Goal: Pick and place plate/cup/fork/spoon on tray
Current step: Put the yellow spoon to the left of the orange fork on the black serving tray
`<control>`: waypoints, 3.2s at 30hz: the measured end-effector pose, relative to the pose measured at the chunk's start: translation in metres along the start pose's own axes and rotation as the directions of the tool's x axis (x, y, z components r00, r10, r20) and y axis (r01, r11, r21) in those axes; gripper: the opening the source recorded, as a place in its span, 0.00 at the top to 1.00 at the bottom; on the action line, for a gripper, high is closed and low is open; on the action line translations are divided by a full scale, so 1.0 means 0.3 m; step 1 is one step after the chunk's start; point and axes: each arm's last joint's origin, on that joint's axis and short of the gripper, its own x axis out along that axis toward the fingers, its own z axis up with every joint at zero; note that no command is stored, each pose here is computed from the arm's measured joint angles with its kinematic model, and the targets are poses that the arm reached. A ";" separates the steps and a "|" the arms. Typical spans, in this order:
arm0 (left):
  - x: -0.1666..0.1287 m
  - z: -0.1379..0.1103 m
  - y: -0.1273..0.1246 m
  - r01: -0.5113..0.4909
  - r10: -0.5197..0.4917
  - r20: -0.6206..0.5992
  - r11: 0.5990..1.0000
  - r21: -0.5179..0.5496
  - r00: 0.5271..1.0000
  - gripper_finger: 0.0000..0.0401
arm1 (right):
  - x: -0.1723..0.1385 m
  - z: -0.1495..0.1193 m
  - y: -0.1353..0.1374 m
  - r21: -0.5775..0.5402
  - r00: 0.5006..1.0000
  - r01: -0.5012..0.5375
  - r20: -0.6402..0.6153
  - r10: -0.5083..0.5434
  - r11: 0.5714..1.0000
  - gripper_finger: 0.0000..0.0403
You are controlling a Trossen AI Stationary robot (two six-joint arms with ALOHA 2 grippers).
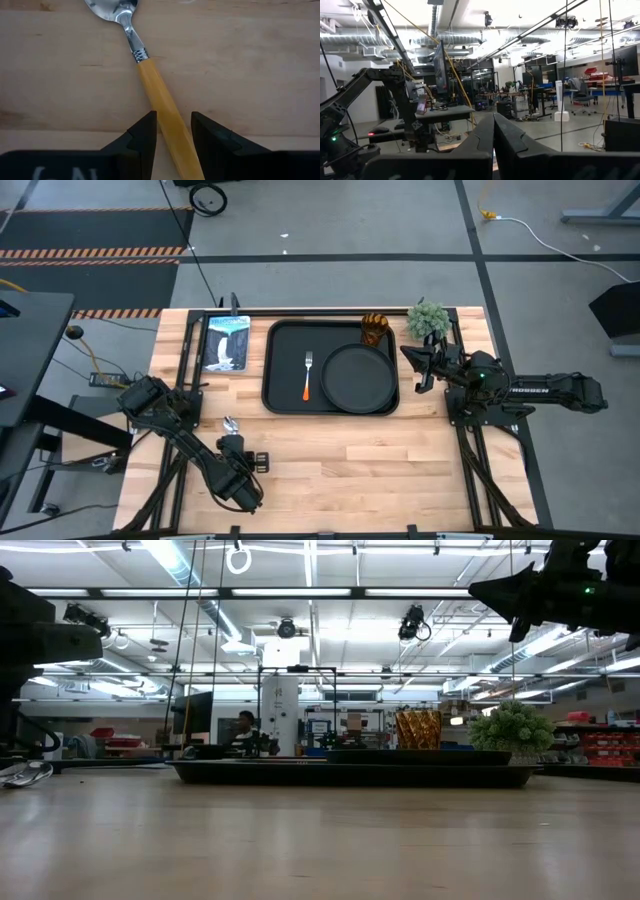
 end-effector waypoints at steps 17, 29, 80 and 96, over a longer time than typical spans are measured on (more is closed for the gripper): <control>0.000 -0.002 -0.002 0.004 -0.004 -0.006 1.000 -0.004 1.000 0.68 | 0.000 0.000 0.000 -0.005 1.000 0.000 0.000 0.000 1.000 0.98; -0.001 -0.008 -0.006 0.019 -0.020 -0.023 1.000 -0.006 1.000 0.68 | 0.000 0.000 0.000 -0.007 1.000 -0.001 0.000 0.001 1.000 0.98; 0.042 -0.018 -0.040 -0.107 0.089 -0.151 0.987 -0.118 0.985 0.68 | -0.001 0.015 0.011 -0.014 0.993 -0.105 0.042 0.106 0.994 0.98; 0.045 -0.012 -0.050 -0.120 0.102 -0.160 0.987 -0.103 0.982 0.81 | -0.001 0.015 0.011 -0.005 0.993 -0.107 0.041 0.107 0.994 0.98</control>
